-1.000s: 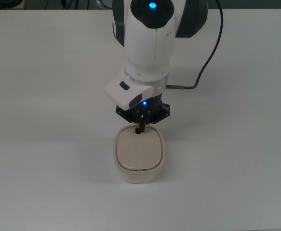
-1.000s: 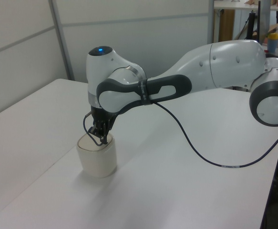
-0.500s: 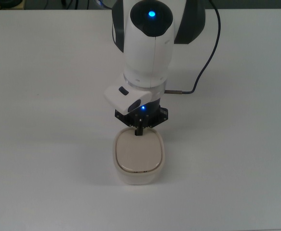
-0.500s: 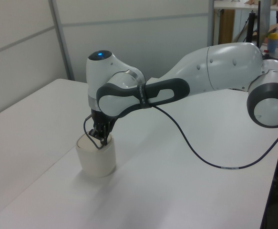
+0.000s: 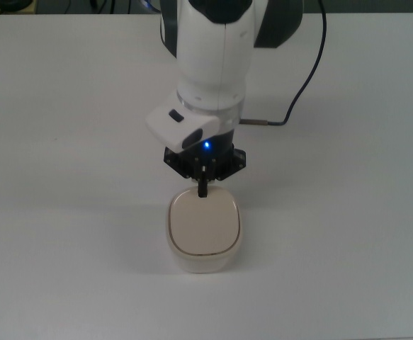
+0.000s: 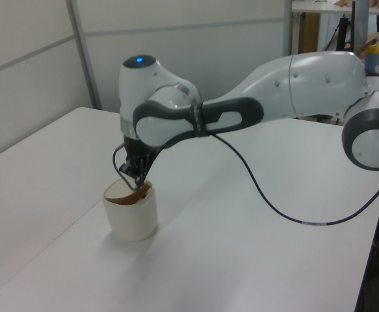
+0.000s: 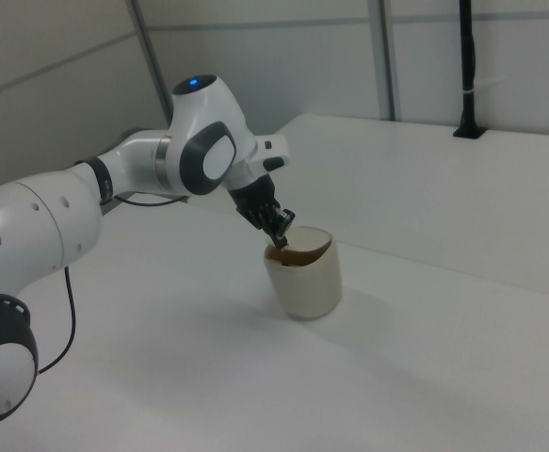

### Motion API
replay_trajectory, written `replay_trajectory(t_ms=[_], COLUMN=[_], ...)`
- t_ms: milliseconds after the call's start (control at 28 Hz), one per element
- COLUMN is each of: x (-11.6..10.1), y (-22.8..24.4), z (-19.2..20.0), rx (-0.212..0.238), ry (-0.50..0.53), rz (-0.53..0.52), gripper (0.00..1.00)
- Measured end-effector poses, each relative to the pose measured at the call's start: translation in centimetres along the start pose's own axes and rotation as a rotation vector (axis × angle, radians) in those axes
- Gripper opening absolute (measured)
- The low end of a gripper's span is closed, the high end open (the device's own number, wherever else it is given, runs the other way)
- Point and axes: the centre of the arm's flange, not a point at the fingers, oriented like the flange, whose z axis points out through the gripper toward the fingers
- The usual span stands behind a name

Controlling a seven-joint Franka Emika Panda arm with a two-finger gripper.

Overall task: Open the trash can
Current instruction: 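Release the lid and raise the gripper away from the can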

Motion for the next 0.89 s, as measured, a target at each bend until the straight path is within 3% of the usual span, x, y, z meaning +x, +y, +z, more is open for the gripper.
replay_trajectory(t_ms=[143,250,571,679,893], x=[-0.4,-0.9,-2.9,-3.5,-3.9], y=[1.4,2.5,3.7,4.0,5.2], z=[-2.9,-4.7,-9.0,-9.7,-9.7], rx=[-0.008,-0.013,-0.029,-0.034,-0.049], ry=[-0.013,-0.04,-0.12,-0.144,-0.187], rz=[0.021,0.035,0.045,0.043,0.033], gripper=[0.03,0.11,0.44,0.59,0.79])
